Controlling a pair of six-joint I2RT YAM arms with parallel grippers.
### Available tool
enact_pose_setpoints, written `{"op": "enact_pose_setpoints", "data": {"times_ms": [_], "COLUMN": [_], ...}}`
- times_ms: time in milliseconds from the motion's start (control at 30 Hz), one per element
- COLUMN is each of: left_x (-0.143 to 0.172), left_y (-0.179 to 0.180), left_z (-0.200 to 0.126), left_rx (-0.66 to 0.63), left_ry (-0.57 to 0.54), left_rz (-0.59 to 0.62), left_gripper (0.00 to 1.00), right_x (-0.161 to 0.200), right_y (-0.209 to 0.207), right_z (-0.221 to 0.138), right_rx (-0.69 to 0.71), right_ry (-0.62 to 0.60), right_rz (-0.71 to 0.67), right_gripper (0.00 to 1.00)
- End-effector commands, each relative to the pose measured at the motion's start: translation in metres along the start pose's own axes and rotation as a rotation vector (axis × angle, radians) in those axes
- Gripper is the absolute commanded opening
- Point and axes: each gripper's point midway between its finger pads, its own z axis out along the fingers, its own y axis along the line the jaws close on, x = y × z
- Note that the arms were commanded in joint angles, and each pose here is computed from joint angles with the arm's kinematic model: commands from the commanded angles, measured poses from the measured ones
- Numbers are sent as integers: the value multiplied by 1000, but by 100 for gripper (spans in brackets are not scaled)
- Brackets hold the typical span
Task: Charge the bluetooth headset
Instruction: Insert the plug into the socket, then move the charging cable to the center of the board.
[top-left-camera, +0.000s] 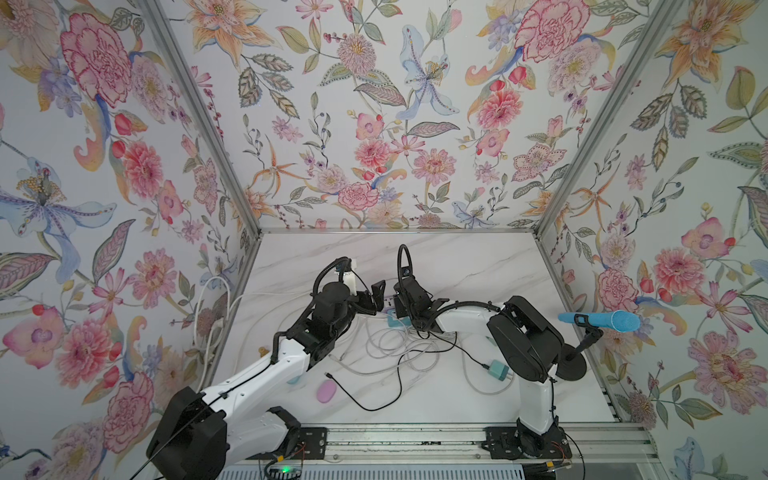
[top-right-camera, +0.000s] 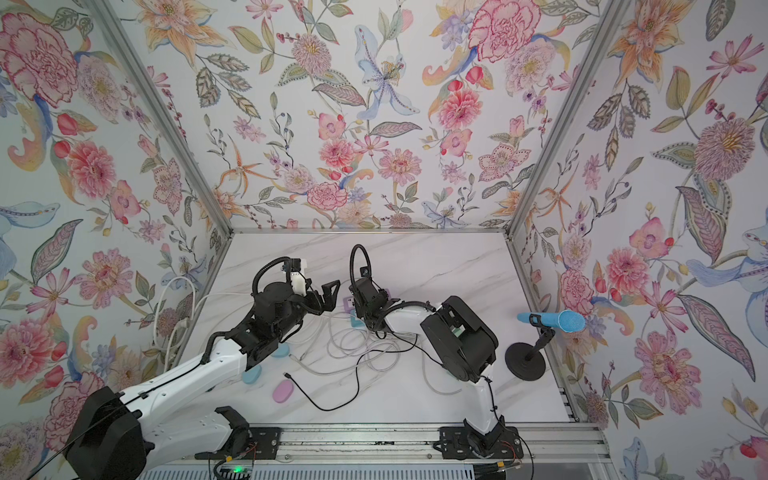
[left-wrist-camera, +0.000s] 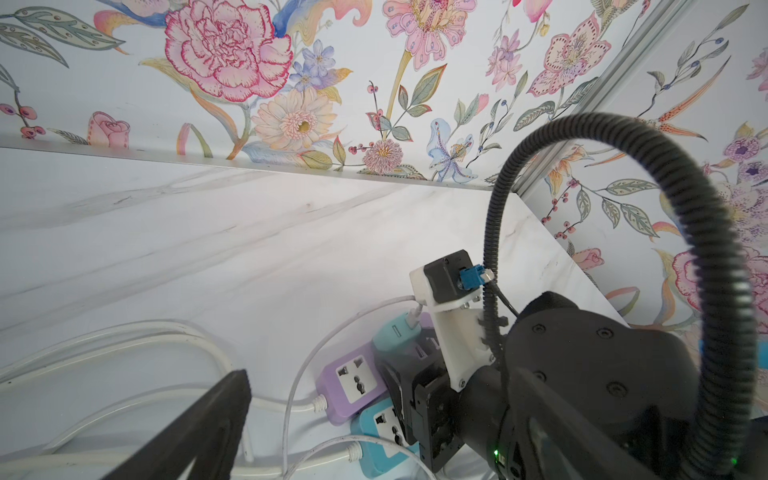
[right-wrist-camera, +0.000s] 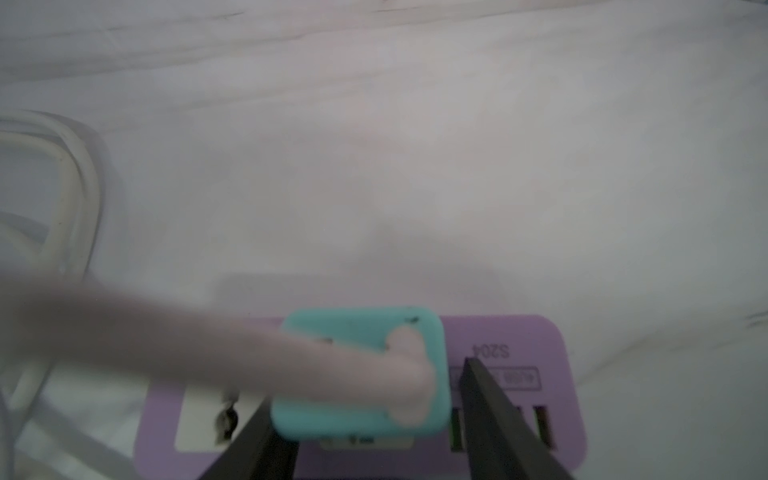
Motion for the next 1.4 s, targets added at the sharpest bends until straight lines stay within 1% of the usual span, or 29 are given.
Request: {"op": "enact_pose_setpoints", "data": {"times_ms": [0,167,300,467,567,667,767,900,1033,1200,1333,1367], "left_x": [-7,-7,1,-4,-9,-8,-7,-11,-18,-27,-25,-23], "left_y": [5,9,26,44,47,48,47,40,30,16,10,9], "left_z": [-6,-14,-25,-41,-48,-49,-45,-35,-20,-3,2,3], "left_rx": [-4,-28,-107,-185,-198,-201,-196,-176,-134,-56,-21,-11], "left_ry": [-28,-16,16,-18,-42,-39,-29,-17,-1,22,17,19], "left_rz": [-18,-1,23,12,6,4,5,31,75,91,94,94], "left_gripper": [100,100,100,100,100,100,100,100,100,100,100,100], "right_x": [20,-14,-25,-11,-2,5,18,35,50,70,82,85], "right_y": [-14,-11,-12,-8,-7,-11,-26,-57,-84,-111,-133,-145], "right_z": [-9,-34,-59,-86,-104,-122,-138,-158,-172,-183,-194,-195], "right_rx": [15,-23,-54,-128,-166,-185,-155,-55,24,118,189,219], "right_ry": [135,85,66,89,98,107,139,173,210,311,359,370], "right_rz": [-13,19,46,60,51,47,55,89,169,259,322,359], "right_gripper": [59,62,65,69,70,70,71,73,75,76,77,77]}}
